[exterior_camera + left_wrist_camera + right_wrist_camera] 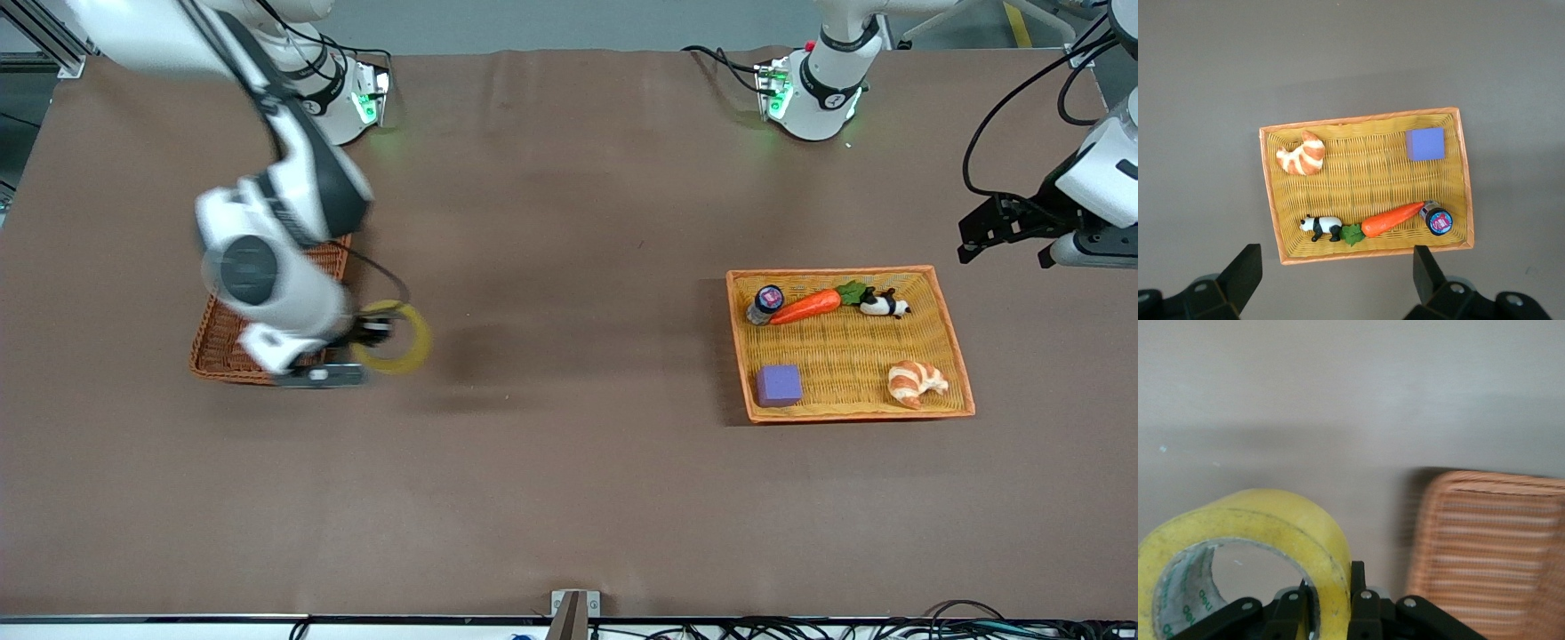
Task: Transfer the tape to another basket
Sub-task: 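Carry the tape roll with the right gripper into the brown basket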
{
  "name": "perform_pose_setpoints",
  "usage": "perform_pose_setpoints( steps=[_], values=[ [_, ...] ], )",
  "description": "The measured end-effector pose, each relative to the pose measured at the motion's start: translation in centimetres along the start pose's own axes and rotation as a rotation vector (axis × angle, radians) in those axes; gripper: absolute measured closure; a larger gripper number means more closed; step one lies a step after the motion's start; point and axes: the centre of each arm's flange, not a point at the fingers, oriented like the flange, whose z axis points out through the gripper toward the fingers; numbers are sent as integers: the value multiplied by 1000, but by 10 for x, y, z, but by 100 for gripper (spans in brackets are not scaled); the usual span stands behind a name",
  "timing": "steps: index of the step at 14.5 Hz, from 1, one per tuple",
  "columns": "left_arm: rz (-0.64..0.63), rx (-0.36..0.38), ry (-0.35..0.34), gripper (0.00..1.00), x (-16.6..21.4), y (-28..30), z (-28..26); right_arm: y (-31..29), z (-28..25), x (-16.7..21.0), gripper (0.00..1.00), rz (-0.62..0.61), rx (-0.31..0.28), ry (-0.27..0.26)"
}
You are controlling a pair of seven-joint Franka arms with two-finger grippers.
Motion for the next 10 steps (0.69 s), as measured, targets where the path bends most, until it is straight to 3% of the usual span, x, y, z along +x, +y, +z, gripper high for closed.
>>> perform_pose_setpoints(
  steps=[4, 10],
  values=[
    [-1, 3, 13, 0, 10, -1, -4, 138, 18, -35, 78, -42, -7, -38],
    [7, 2, 16, 0, 11, 4, -6, 189, 119, -92, 78, -105, -5, -5]
  ],
)
